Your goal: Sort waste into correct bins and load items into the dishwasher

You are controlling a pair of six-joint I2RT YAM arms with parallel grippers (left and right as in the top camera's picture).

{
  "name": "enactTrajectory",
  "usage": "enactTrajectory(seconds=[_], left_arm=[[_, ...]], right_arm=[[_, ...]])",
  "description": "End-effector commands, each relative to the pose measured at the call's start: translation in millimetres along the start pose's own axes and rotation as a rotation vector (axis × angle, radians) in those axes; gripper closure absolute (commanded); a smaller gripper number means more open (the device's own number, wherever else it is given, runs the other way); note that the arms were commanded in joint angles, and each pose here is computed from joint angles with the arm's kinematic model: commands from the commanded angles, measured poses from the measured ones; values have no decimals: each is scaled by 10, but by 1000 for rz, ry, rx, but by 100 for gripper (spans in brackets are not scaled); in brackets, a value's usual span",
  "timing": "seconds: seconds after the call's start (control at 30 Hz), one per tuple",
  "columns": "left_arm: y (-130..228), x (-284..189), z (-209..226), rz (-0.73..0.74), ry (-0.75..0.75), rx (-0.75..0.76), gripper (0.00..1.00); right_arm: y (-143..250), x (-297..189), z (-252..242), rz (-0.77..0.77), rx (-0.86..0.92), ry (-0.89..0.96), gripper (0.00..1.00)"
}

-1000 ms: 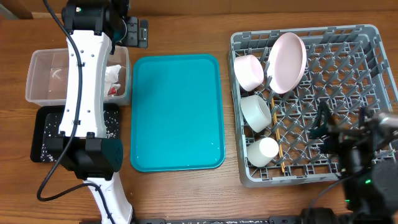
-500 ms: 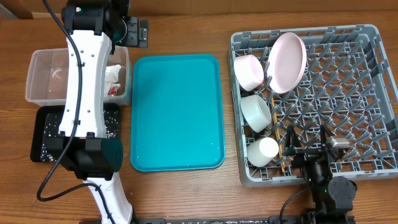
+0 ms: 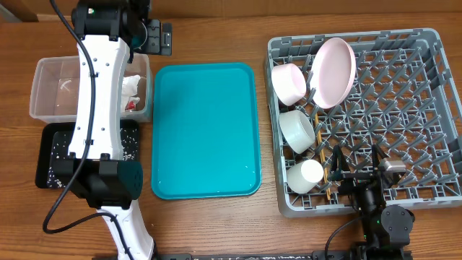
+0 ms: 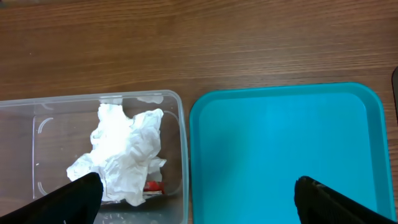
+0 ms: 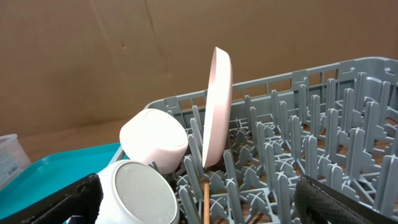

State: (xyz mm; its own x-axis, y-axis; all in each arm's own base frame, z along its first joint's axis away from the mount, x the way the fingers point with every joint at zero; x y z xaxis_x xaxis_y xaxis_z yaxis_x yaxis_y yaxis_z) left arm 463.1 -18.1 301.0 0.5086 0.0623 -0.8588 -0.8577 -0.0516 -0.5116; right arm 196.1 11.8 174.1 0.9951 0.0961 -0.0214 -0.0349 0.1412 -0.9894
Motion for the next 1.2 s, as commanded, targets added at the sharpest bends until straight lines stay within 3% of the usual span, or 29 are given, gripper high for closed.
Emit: enactTrajectory(seconds=[0.0, 0.37, 0.63, 0.77, 0.97, 1.17], left_arm=[[-52, -122, 4, -37, -1, 11, 0], [-45, -226, 96, -52, -67, 33, 0], [-67, -793, 64, -411, 37, 4, 0], [534, -1075, 145, -643, 61, 1, 0], [1689, -1042, 281, -761, 69, 14, 0], [2349, -818, 353, -904, 86, -4, 0]], right_arm=[[16, -1, 1, -5, -4, -5, 0], [16, -1, 2, -5, -4, -5, 0], [16, -1, 2, -5, -4, -5, 0], [16, -1, 2, -5, -4, -5, 0], [16, -1, 2, -5, -4, -5, 0], [16, -1, 2, -5, -4, -5, 0]])
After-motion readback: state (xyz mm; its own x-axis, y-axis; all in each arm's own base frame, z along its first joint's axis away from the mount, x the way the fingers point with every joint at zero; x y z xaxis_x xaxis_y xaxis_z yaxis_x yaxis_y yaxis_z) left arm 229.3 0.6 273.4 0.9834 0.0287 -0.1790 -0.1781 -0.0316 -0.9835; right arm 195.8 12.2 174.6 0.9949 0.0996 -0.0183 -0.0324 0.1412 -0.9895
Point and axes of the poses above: each gripper's point midway between its finger pads, its own x axis out along the fingers, its own z axis along the line the jaws close on, y = z × x, the point moved 5 cm from there along -x, back along the fingers, and after that the axes turned 5 degrees about -x, right-handed, at the moved point
